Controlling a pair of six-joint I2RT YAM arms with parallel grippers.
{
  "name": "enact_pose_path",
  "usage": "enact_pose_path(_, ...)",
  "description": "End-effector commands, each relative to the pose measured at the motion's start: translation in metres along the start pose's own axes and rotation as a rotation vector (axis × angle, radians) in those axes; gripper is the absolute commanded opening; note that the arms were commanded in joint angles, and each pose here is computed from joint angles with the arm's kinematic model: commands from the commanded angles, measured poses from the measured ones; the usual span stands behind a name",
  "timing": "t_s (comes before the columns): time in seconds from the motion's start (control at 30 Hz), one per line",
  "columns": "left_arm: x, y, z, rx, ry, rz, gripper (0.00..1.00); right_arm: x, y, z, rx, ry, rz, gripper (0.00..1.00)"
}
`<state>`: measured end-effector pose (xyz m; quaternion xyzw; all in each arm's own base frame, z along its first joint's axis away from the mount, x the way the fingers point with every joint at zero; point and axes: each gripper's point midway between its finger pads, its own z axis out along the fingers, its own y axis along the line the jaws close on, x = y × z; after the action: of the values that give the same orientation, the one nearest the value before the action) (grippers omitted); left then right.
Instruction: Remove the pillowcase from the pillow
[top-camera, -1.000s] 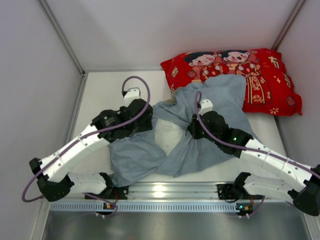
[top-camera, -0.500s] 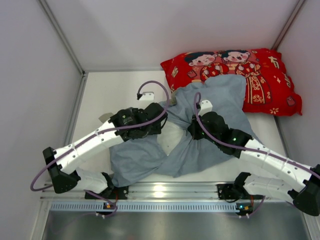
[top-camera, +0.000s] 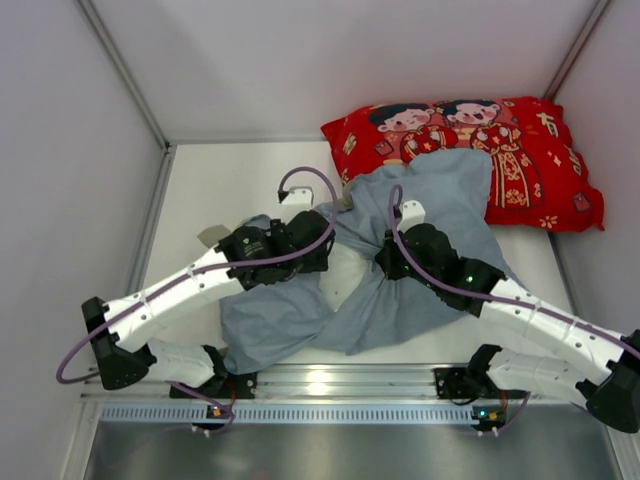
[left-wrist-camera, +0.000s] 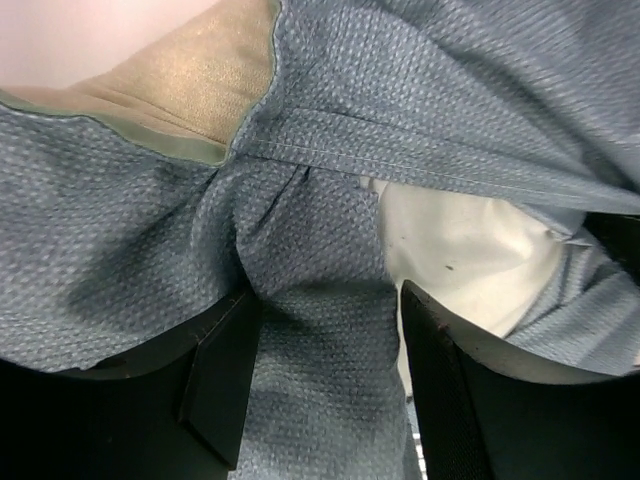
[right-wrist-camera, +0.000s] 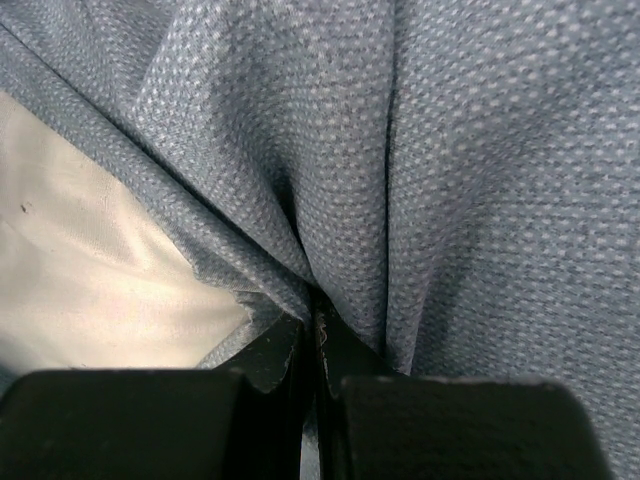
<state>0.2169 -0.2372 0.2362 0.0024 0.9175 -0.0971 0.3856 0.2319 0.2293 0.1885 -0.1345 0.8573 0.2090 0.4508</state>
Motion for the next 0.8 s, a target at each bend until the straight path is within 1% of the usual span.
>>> enact_pose_path(0.0,0.008,0.005,0.011,-0.047,0.009,0.016,0.61,0.013,-0.019,-0.004,0.058,0.034,-0.018,0.0)
enact_pose_path(0.03,0.008,0.009,0.012,-0.073,0.008,0.012,0.61,0.012,-0.019,-0.005,0.057,0.029,-0.014,0.0)
enact_pose_path(0.07,0.01,0.02,0.012,-0.127,0.007,0.03,0.57,0.012,-0.019,-0.005,0.057,0.029,-0.015,0.0)
enact_pose_path(0.1,0.01,0.026,0.011,-0.15,0.001,0.034,0.53,0.011,-0.019,-0.005,0.058,0.027,-0.016,0.0)
enact_pose_path(0.13,0.009,0.031,0.009,-0.172,-0.009,0.019,0.46,0.011,-0.019,-0.005,0.06,0.024,-0.016,0.0)
enact_pose_path(0.17,0.005,0.037,0.002,-0.178,-0.029,0.003,0.34,0.01,-0.02,-0.005,0.063,0.023,-0.016,0.0)
enact_pose_path(0.2,0.0,0.046,-0.004,-0.197,-0.057,-0.007,0.13,0.011,-0.021,-0.005,0.07,0.024,-0.017,0.0)
enact_pose_path(0.23,-0.001,0.052,-0.008,-0.201,-0.073,-0.029,0.06,0.012,-0.024,-0.004,0.086,0.026,-0.019,0.0)
enact_pose_path(0.27,-0.01,0.059,-0.024,-0.166,-0.114,-0.073,0.02,0.012,-0.026,-0.003,0.099,0.026,-0.014,0.0)
enact_pose_path(0.3,-0.016,0.07,-0.034,-0.172,-0.151,-0.094,0.0,0.013,-0.03,-0.002,0.12,0.025,-0.009,0.0)
enact_pose_path(0.33,-0.019,0.078,-0.041,-0.173,-0.179,-0.13,0.0,0.014,-0.037,-0.001,0.154,0.024,-0.007,0.0)
enact_pose_path(0.37,-0.026,0.093,-0.06,-0.15,-0.227,-0.186,0.0,0.015,-0.041,0.0,0.174,0.025,0.007,0.0)
enact_pose_path(0.4,-0.033,0.108,-0.07,-0.178,-0.284,-0.243,0.0,0.016,-0.052,0.001,0.215,0.023,0.022,0.0)
enact_pose_path(0.43,-0.032,0.13,-0.085,-0.197,-0.31,-0.265,0.0,0.018,-0.057,0.001,0.23,0.026,0.037,0.0)
enact_pose_path(0.5,-0.028,0.154,-0.095,-0.25,-0.335,-0.29,0.0,0.022,-0.07,0.002,0.265,0.032,0.079,0.0)
enact_pose_path(0.53,-0.02,0.173,-0.101,-0.306,-0.334,-0.305,0.0,0.02,-0.074,0.0,0.275,0.021,0.094,0.0)
enact_pose_path(0.6,-0.012,0.179,-0.099,-0.314,-0.316,-0.299,0.0,0.02,-0.09,-0.002,0.314,0.014,0.126,0.0)
enact_pose_path(0.67,-0.003,0.179,-0.096,-0.294,-0.289,-0.323,0.0,0.016,-0.097,-0.007,0.319,-0.002,0.145,0.0)
enact_pose_path(0.77,0.007,0.172,-0.085,-0.285,-0.254,-0.3,0.0,0.01,-0.094,-0.01,0.286,-0.01,0.148,0.0)
